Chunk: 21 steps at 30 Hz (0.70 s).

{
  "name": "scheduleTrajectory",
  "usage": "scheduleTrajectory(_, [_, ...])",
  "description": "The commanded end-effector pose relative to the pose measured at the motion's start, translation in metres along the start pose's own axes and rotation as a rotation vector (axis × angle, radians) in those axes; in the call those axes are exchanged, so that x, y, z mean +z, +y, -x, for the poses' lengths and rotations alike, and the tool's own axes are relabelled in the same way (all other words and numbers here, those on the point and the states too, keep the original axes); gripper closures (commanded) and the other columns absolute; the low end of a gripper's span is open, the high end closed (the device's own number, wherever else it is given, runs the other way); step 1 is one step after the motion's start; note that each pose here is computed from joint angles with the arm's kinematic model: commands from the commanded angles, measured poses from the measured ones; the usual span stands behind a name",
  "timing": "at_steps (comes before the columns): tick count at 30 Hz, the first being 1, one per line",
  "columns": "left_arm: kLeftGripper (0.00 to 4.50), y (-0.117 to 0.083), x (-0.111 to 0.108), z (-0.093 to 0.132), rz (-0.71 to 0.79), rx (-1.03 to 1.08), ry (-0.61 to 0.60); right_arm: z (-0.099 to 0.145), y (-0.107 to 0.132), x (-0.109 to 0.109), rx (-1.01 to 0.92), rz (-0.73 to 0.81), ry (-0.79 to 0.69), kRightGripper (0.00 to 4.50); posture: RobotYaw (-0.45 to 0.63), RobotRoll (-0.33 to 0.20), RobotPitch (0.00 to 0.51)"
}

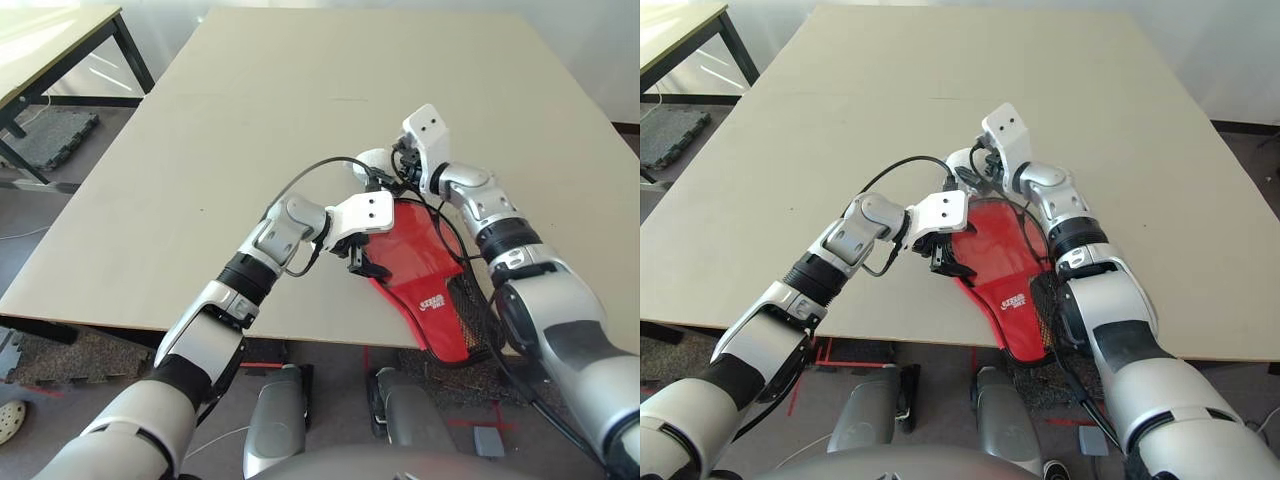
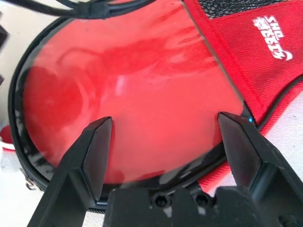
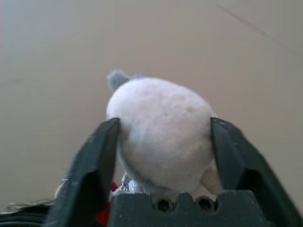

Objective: Store the ping-pong paddle in its case and zip it.

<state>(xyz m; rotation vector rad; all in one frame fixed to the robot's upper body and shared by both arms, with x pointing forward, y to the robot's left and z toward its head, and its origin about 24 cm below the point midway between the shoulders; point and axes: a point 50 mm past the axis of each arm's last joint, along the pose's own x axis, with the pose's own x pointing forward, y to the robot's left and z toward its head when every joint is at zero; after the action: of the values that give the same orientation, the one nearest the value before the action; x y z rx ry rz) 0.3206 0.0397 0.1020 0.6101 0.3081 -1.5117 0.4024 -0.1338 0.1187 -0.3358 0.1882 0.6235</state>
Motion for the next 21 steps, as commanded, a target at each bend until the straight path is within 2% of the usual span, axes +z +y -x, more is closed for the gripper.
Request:
scheduleTrajectory(1, [0.0,-0.01,-0.017,-0.006,0.055,-0.03,0.059,-0.003,0.001,0.0,-0.006,0.009,0.015,2.05,0.16,0.0,0.137])
scheduleTrajectory(6, [0.0,-0.01,-0.016,-0.007,0.057,-0.03,0.052,0.001,-0.008,0.001,-0.052,-0.018,0.011,3.83,0.16,0.0,0.136])
scheduleTrajectory(8, [0.0,-0.011,-0.016,-0.008,0.057,-0.03,0.047,0.004,-0.015,0.002,-0.081,-0.028,0.009,4.42,0.16,0.0,0.136])
scheduleTrajectory(21, [0.0,-0.016,-0.013,-0.016,0.062,-0.046,0.026,0.038,-0.06,-0.009,-0.247,-0.055,0.032,4.47,0.15,0.0,0.137])
